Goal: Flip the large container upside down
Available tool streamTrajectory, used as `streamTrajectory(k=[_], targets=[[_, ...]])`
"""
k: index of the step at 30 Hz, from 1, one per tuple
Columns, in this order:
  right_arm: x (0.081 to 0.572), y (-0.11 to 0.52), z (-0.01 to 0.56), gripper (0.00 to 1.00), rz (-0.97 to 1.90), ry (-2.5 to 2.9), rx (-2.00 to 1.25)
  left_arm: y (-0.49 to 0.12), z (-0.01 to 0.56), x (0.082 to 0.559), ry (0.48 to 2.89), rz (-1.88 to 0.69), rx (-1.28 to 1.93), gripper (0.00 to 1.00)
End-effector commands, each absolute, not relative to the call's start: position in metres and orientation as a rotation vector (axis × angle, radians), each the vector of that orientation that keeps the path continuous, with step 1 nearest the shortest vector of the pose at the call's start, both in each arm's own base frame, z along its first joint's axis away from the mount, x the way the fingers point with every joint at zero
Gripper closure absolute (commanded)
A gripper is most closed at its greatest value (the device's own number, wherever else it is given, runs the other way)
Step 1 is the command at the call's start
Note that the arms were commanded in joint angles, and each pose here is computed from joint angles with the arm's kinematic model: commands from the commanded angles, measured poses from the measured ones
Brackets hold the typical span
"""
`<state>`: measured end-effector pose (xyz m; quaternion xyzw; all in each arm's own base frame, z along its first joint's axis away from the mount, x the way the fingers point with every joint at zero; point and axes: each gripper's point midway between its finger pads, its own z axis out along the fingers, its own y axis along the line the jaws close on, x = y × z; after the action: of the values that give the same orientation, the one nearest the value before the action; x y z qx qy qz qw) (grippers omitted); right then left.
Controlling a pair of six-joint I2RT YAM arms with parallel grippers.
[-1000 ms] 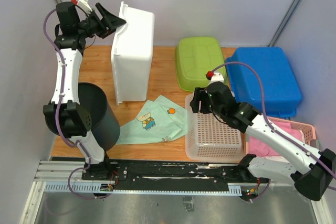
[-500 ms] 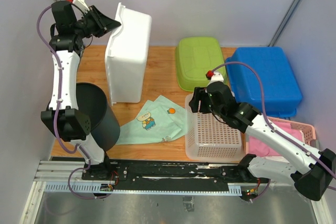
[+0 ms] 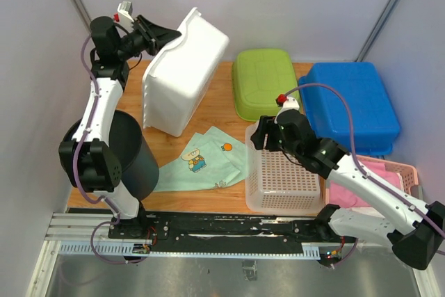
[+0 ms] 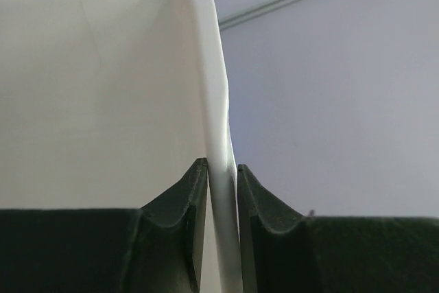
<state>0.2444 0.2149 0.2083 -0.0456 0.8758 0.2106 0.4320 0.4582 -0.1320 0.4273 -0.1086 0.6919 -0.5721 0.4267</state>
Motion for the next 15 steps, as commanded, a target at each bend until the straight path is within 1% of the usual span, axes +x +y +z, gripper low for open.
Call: streamTrajectory(k=[1,5,9,12,15], targets=[[0.243,0.204,0.213,0.38,0.529,2.162,-0.049,-0.150,0.487,0.431,1.551,-1.667,-0.215,1.00],[0.240,0.201,0.211,0.38,0.529,2.163,-0.039,-0.146,0.516,0.424,1.435,-1.772,-0.265,1.00],[0.239,0.200,0.211,0.38,0.532,2.164,-0.031,-0.140,0.528,0.432,1.359,-1.825,-0.342,1.00],[0.240,0.201,0.213,0.38,0.537,2.162,-0.028,-0.133,0.529,0.443,1.304,-1.859,-0.435,1.00],[0.239,0.201,0.213,0.38,0.539,2.160,-0.025,-0.125,0.513,0.456,1.250,-1.938,-0.563,1.00]])
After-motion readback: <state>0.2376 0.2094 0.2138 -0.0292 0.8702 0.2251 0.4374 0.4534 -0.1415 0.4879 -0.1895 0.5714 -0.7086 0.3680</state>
